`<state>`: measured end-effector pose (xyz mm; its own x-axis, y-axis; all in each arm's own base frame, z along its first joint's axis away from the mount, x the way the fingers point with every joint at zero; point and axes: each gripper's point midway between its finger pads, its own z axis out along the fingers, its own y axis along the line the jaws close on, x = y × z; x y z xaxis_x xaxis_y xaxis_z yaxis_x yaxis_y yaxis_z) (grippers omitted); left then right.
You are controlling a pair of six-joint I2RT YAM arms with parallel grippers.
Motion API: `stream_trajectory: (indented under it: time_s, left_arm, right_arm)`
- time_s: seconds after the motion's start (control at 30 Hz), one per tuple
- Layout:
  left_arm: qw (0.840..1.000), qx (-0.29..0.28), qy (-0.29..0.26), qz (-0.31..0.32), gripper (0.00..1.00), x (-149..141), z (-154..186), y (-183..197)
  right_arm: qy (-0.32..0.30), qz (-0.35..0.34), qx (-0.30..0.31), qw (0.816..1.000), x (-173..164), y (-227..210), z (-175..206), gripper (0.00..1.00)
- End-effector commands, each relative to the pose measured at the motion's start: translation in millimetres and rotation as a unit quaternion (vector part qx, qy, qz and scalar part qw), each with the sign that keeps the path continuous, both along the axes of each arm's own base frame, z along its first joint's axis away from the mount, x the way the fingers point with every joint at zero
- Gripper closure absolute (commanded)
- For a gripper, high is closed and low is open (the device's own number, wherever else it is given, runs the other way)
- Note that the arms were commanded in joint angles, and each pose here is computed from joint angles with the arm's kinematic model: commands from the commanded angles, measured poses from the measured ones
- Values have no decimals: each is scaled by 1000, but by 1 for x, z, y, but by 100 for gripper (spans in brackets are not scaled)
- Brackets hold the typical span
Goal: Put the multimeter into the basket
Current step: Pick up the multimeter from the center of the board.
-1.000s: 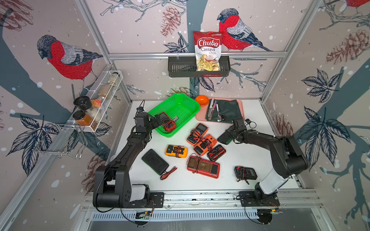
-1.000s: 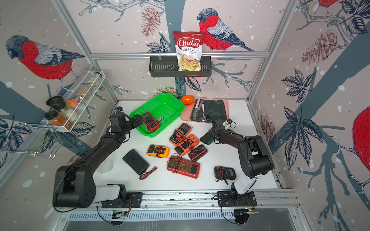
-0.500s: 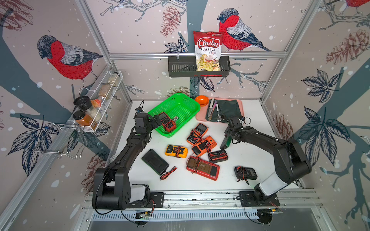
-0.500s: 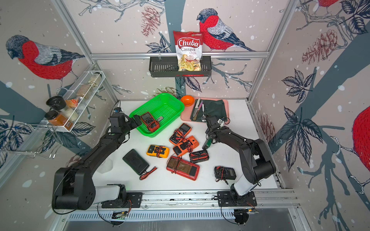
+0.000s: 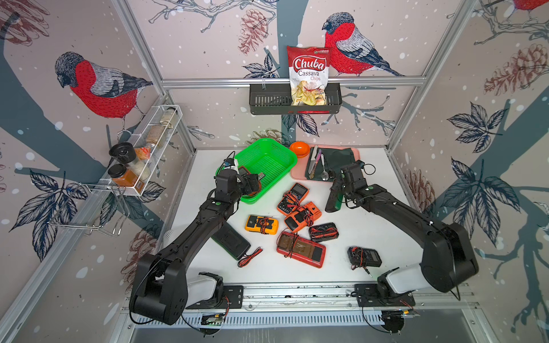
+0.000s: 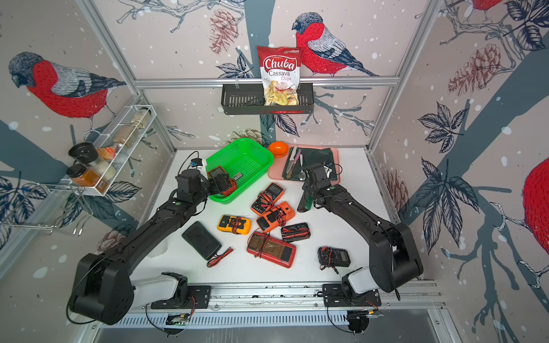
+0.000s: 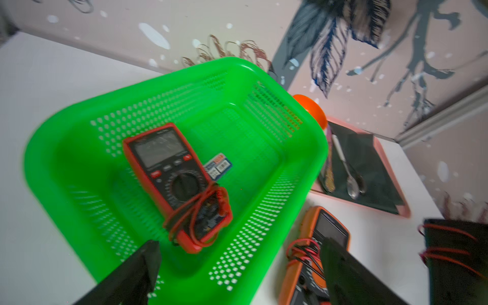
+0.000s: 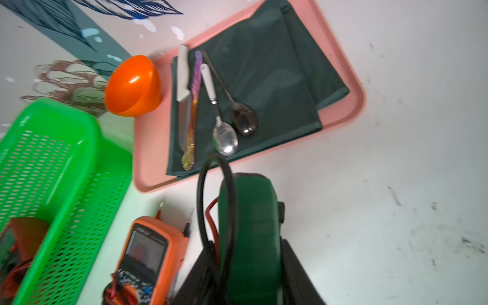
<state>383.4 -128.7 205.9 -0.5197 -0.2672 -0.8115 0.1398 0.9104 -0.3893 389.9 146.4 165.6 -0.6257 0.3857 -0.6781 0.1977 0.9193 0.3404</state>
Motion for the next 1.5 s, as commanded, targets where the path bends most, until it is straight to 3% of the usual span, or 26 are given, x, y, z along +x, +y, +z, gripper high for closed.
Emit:
stream_trajectory:
  time_s: [0.0,0.1,0.2,0.37,0.5,0.7,0.83,1.07,1.37,1.47]
  left_arm:
    - [996,-33,-33,-76,2,-12,18,-40]
    - [989,-68,-34,-129,2,-23,22,-64]
    - [982,-101,-26,-155,2,-31,20,-75]
    - [973,-124,-28,-195,2,-41,27,-86]
    - [963,-137,-44,-228,1,-48,39,-94]
    - [934,-174,-67,-303,2,-65,60,-113]
    - [924,-181,-97,-323,6,-71,77,-116]
    - [921,-183,-106,-327,11,-68,84,-118]
    - [914,-199,-117,-333,21,-64,97,-122]
    - [913,-204,-119,-333,31,-63,99,-122]
  right_arm:
    - [-59,40,37,997,14,25,35,100]
    - [-105,97,76,987,15,52,59,100]
    - [-164,165,116,966,10,77,88,100]
    - [-263,289,183,902,-17,115,138,100]
    - [-289,356,214,863,-34,135,157,100]
    - [-300,433,259,810,-55,163,172,100]
    - [-297,462,277,789,-62,178,176,100]
    - [-284,499,324,752,-73,196,181,100]
    - [-273,523,337,734,-80,210,178,100]
    - [-271,531,341,727,-83,214,179,100]
